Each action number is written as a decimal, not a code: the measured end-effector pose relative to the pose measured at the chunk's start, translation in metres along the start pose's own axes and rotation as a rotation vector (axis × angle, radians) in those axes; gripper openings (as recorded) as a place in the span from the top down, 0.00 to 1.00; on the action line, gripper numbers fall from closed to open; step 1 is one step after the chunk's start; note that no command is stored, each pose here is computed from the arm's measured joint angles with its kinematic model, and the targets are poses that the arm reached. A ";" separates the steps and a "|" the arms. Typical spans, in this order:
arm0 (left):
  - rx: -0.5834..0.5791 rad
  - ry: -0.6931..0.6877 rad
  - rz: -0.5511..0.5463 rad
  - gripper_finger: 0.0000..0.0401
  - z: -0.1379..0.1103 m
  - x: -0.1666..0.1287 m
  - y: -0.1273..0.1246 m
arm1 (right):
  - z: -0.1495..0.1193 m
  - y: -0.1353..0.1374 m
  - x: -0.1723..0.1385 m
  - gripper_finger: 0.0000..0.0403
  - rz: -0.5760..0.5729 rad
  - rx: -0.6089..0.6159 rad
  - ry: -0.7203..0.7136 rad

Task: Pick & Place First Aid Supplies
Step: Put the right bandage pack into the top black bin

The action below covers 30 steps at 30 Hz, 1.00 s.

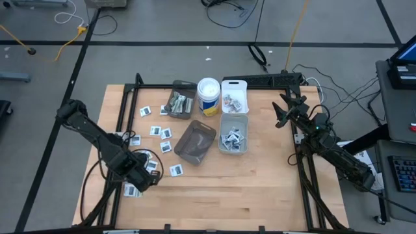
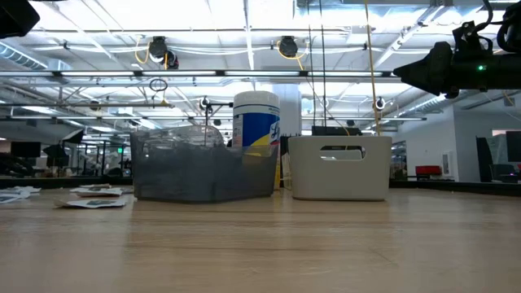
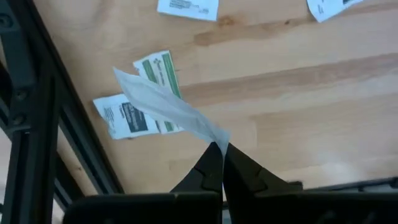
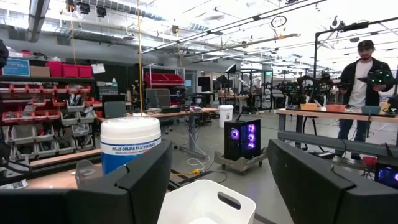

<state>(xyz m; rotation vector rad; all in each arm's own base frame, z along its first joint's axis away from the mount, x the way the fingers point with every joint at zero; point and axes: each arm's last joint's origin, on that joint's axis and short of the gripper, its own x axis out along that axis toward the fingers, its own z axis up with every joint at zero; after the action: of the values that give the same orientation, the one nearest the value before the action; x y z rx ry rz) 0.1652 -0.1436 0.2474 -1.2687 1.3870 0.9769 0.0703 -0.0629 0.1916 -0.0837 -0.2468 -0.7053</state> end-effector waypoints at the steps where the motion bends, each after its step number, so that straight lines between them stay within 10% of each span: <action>1: 0.003 0.004 -0.001 1.00 0.000 0.000 0.000 | 0.000 0.000 0.000 0.35 0.001 0.000 0.000; 10: 0.048 0.028 -0.002 1.00 0.010 -0.004 -0.004 | 0.000 0.000 0.000 0.35 0.000 0.000 0.000; 30: 0.114 0.011 -0.049 1.00 0.152 -0.034 -0.019 | 0.000 0.000 0.000 0.35 0.000 0.000 0.001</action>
<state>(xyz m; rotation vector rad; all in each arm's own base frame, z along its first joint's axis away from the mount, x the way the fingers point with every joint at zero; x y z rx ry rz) 0.2046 0.0081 0.2513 -1.2187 1.3942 0.8469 0.0704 -0.0629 0.1915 -0.0833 -0.2462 -0.7050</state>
